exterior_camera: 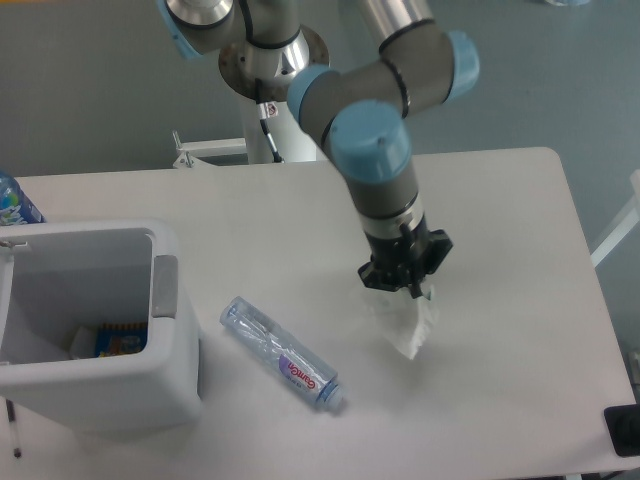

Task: Place the trash in the trash can
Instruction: 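Carry the tissue over the white bin opening, then open the gripper to drop the tissue into the bin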

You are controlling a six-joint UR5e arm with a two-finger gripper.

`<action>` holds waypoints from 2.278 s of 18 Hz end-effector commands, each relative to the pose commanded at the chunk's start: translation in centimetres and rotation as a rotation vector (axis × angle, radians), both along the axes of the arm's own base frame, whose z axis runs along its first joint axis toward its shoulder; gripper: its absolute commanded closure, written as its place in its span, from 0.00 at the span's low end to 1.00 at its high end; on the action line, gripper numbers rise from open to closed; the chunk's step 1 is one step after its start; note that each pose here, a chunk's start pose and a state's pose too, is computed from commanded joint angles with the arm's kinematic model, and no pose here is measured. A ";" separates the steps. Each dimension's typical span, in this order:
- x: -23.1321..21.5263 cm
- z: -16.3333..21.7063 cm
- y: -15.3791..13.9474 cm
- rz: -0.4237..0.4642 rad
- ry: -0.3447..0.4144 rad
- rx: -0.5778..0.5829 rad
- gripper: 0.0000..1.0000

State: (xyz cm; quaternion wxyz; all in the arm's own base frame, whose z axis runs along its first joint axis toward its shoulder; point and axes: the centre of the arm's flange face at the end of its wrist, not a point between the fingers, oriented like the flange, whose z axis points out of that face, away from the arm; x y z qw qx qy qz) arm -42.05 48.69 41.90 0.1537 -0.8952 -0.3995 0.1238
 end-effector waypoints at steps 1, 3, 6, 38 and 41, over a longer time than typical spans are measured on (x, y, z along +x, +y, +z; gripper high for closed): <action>-0.3 0.8 -0.3 0.000 -0.005 0.029 1.00; 0.0 3.5 -1.2 -0.006 -0.003 0.098 1.00; -0.5 6.7 -1.9 -0.011 -0.033 0.228 1.00; 27.7 9.7 10.6 -0.551 -0.393 0.502 1.00; 27.7 9.2 10.9 -0.558 -0.394 0.497 1.00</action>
